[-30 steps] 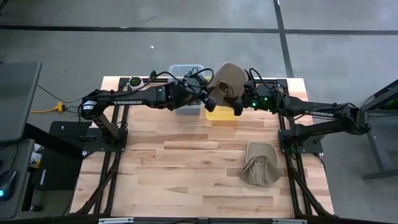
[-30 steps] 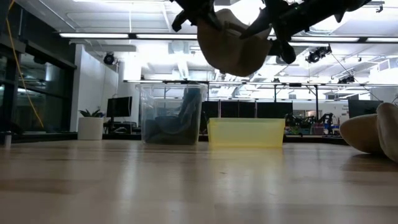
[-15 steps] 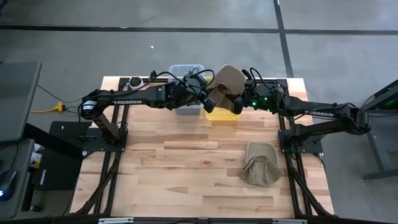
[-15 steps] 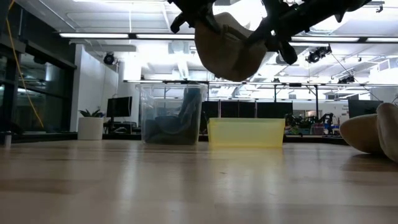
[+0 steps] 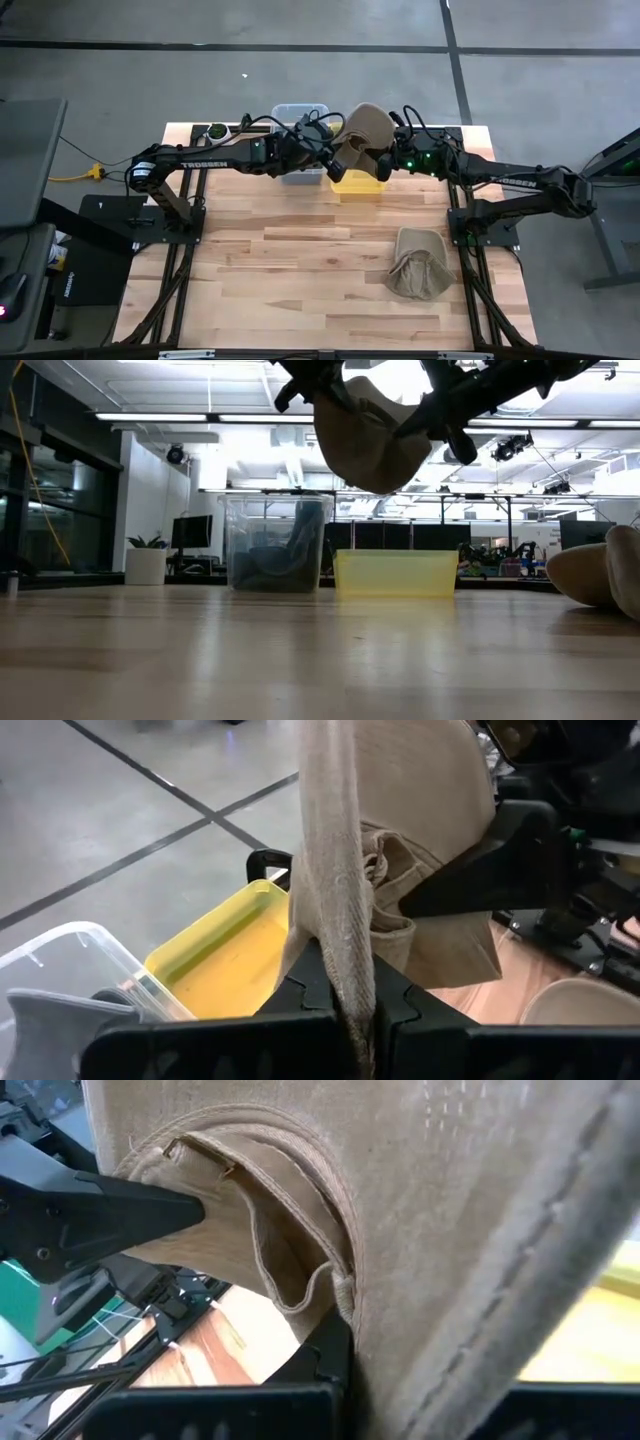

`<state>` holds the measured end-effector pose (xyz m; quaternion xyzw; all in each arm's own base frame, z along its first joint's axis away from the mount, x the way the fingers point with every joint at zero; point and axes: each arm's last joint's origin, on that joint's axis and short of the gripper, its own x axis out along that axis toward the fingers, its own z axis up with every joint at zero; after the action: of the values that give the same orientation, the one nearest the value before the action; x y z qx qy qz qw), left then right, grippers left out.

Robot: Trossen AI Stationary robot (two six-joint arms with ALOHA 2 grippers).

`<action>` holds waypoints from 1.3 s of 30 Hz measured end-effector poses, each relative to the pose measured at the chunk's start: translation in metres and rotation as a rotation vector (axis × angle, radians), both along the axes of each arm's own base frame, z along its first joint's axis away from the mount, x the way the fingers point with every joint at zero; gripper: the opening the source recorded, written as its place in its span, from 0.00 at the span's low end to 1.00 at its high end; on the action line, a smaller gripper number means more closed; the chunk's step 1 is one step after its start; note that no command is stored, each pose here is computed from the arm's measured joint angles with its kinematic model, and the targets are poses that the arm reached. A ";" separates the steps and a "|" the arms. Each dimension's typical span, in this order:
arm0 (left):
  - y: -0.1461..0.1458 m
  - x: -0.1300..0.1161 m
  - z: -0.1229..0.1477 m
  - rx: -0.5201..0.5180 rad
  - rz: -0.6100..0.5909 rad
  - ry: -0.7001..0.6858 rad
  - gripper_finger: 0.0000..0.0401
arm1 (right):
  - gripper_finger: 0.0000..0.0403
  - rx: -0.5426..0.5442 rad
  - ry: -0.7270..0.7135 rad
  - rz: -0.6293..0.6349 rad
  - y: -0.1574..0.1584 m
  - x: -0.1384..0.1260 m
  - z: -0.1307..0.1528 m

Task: Pick & Place hat
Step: Put the top brown cap into the yellow bin

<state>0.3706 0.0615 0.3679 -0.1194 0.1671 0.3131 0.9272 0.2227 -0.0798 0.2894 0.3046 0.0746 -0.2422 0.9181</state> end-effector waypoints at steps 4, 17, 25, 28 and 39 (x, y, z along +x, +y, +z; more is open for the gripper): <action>0.000 0.000 0.000 0.028 -0.023 0.022 0.00 | 0.01 0.008 -0.003 0.016 -0.003 -0.001 0.000; 0.001 -0.001 0.000 0.188 -0.052 0.137 0.43 | 0.01 0.052 0.055 0.033 -0.013 -0.007 -0.006; 0.002 -0.026 0.018 0.291 0.086 0.217 0.64 | 0.01 0.127 0.116 0.003 -0.030 -0.020 -0.014; 0.001 -0.040 0.025 0.315 0.096 0.265 0.65 | 0.01 0.198 0.082 0.033 -0.037 -0.024 -0.014; 0.040 -0.082 0.043 0.267 -0.095 0.310 0.58 | 0.01 0.305 0.150 -0.042 -0.065 -0.048 0.026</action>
<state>0.2889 0.1017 0.4105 0.0623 0.2704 0.3030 0.9117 0.1750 -0.1449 0.3157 0.4228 0.1723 -0.2693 0.8479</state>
